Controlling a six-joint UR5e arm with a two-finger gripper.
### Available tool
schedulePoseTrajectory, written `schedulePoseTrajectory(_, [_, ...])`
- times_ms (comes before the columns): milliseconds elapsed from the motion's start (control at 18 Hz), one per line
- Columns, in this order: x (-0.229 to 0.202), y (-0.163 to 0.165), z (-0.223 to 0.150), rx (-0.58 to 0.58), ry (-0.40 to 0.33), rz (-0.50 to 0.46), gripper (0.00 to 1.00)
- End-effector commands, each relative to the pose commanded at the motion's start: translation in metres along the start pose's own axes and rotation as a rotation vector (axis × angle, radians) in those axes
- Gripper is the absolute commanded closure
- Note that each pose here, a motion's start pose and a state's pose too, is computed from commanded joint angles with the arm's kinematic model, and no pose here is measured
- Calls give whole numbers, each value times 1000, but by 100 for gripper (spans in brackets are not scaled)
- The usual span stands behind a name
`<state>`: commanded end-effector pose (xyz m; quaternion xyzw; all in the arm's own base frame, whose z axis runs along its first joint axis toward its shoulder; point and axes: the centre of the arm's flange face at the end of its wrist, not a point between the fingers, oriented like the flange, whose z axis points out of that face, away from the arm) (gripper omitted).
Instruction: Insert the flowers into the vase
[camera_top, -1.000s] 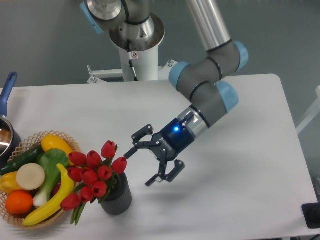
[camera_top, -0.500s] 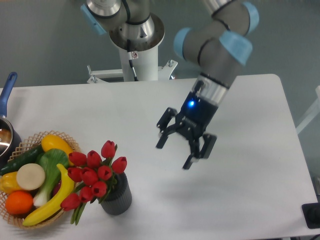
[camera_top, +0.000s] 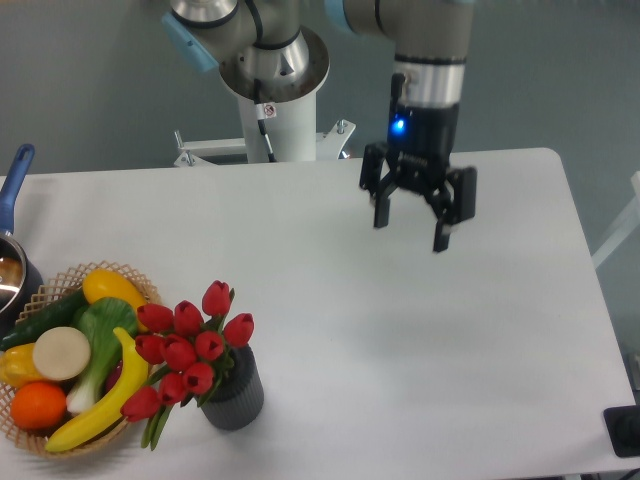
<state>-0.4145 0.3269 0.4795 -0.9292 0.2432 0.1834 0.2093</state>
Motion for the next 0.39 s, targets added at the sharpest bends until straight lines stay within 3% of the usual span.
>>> schedulePoseTrajectory(167, [6,30,-17,-24,51,81,0])
schedulePoseTrajectory(389, [9,41,-25,-31,50,68,0])
